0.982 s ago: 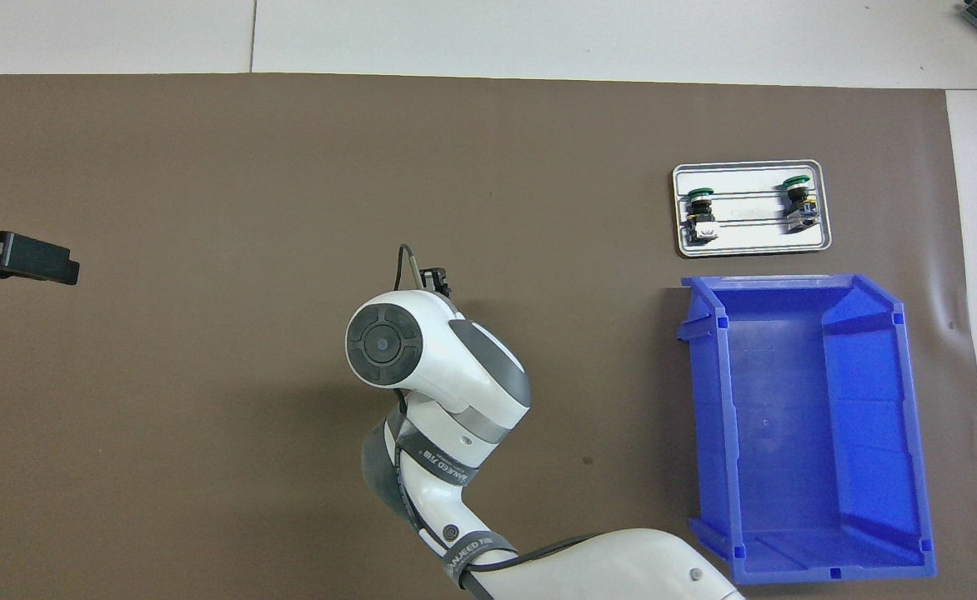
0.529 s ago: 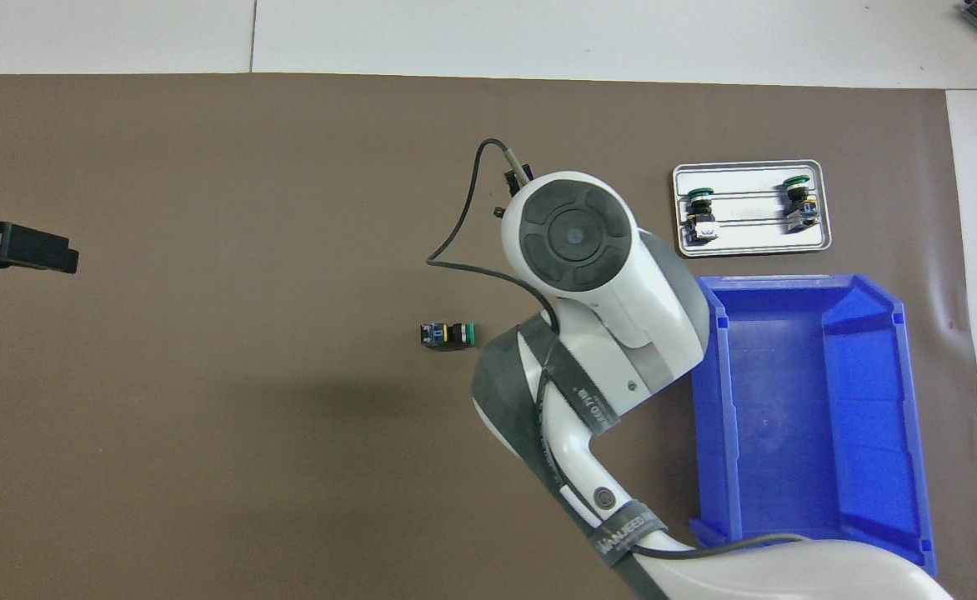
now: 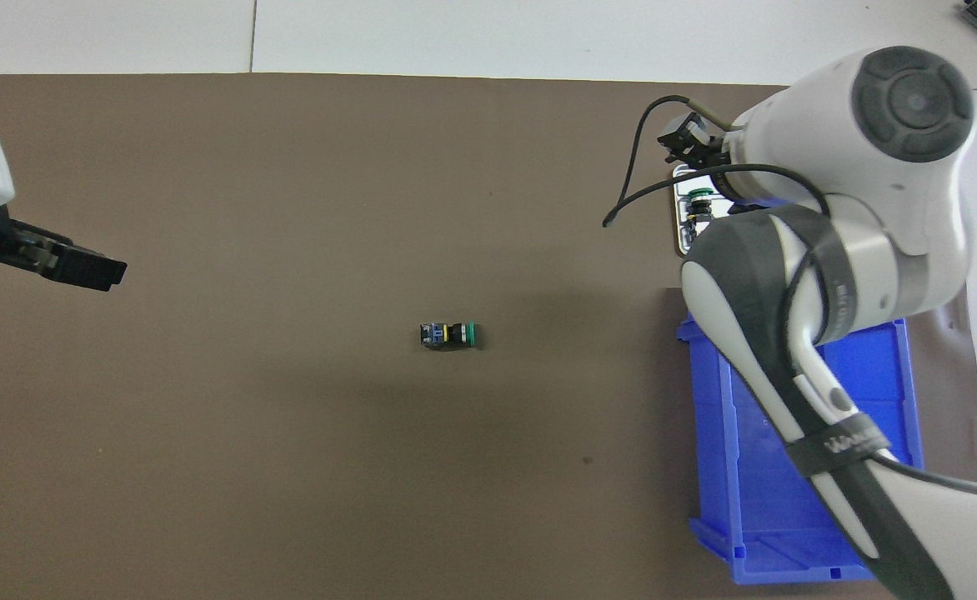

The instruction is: Place and press button with both arms

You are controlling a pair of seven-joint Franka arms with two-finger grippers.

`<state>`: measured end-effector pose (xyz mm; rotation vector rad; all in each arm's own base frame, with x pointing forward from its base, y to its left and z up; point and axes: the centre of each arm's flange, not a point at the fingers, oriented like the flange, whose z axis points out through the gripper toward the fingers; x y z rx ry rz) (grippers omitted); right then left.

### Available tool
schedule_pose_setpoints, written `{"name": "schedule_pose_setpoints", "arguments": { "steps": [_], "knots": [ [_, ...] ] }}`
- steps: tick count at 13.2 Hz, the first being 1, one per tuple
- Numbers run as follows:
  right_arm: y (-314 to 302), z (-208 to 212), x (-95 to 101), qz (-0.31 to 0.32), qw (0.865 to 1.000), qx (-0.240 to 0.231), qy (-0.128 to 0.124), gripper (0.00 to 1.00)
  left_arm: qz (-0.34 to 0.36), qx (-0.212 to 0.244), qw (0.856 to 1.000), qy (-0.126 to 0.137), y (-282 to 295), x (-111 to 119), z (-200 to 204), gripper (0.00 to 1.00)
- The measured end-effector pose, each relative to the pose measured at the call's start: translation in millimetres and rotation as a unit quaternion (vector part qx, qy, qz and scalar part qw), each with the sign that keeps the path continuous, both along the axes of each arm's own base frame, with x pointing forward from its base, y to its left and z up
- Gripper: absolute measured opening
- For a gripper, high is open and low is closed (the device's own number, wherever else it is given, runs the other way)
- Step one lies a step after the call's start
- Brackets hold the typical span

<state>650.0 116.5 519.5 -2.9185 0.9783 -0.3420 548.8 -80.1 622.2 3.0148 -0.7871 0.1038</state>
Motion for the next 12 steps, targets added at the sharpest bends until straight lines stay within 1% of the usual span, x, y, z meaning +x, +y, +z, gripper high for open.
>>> {"name": "schedule_pose_setpoints", "arguments": {
  "steps": [2,5,7,9,11,12],
  "knots": [
    [-49.6,19.1,-3.4,0.042,0.999,-0.011,0.005,1.0,-0.074,0.002,0.997,-0.001,-38.8,-5.2,-13.6,1.0],
    [-97.9,57.0,-22.6,0.099,0.995,-0.026,0.01,1.0,-0.169,0.002,0.986,-0.018,-98.8,-15.3,-37.1,1.0],
    [-128.6,82.3,-42.5,0.128,0.991,-0.032,0.023,1.0,-0.236,0.004,0.971,-0.025,-135.5,-25.1,-61.5,1.0],
    [-159.2,105.4,-65.9,0.162,0.985,-0.036,0.041,1.0,-0.302,0.007,0.953,-0.02,-167.9,-33.9,-93.0,1.0],
    [-177.6,121.4,-88.1,0.186,0.98,-0.033,0.061,1.0,-0.342,0.008,0.939,-0.018,-206.3,-43.2,-133.8,1.0],
    [-179.7,123.9,-96.5,0.197,0.977,-0.03,0.076,1.0,-0.363,0.007,0.931,-0.026,-223.9,-49.5,-154.3,1.0]
  ]
}}
